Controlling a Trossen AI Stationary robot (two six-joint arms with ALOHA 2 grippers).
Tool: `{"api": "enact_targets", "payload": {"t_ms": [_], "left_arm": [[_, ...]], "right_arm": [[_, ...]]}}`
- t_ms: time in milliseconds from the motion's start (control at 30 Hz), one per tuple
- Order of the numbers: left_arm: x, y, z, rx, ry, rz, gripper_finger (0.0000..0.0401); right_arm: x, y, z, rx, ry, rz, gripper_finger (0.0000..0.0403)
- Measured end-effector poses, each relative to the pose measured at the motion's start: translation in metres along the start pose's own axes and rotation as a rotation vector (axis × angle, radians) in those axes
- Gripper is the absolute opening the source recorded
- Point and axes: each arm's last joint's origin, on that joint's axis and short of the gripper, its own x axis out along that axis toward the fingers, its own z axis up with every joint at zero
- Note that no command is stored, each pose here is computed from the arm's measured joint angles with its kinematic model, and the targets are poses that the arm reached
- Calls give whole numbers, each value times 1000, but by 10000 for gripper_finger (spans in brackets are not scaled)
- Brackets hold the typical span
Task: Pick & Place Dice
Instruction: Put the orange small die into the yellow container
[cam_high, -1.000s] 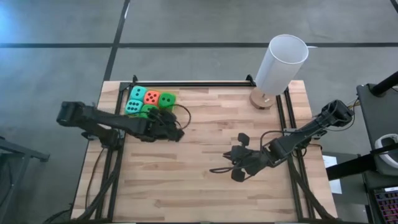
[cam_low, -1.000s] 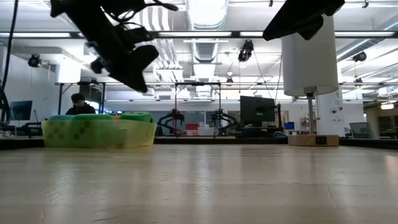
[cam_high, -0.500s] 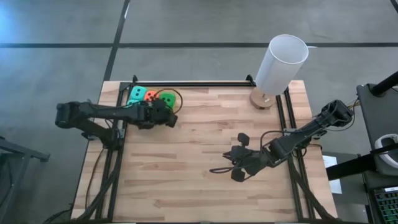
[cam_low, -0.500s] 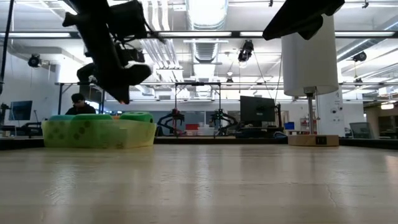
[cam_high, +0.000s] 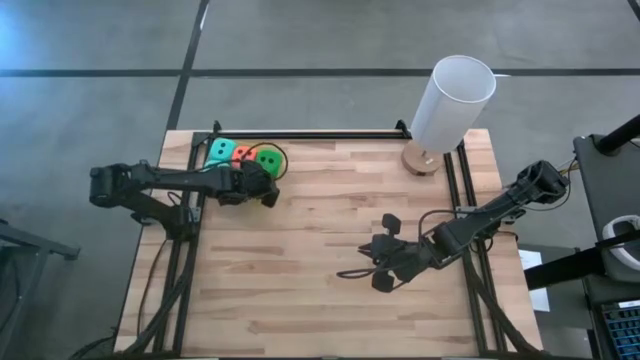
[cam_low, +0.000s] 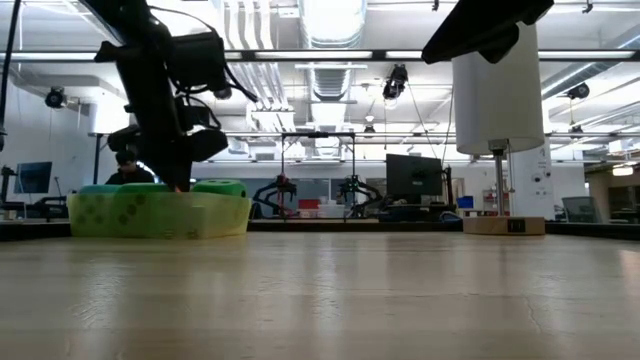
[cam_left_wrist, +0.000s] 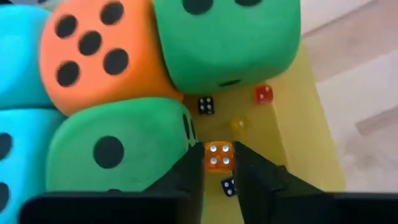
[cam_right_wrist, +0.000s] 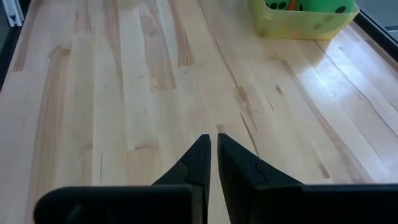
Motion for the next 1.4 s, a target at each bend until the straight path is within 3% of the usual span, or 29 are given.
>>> {"api": "enact_targets", "payload": {"t_ms": [300,600,833,967,1400], "left_arm": [[1,-1,0,47,23,-30,167],[3,0,1,69,23,-26,222],[5,4,5,49,25,-13,238],[3,4,7,93,28,-14,241],[-3,5,16,181,36,-11,220]], "right_arm": [[0,1,2,-4,-21,12,28],[0,1,2,-3,-21,12,28],[0,1,2,-3,-21,12,28],[0,1,2,-3,-21,12,28],[0,1,2,-3,-21,13,28]]}}
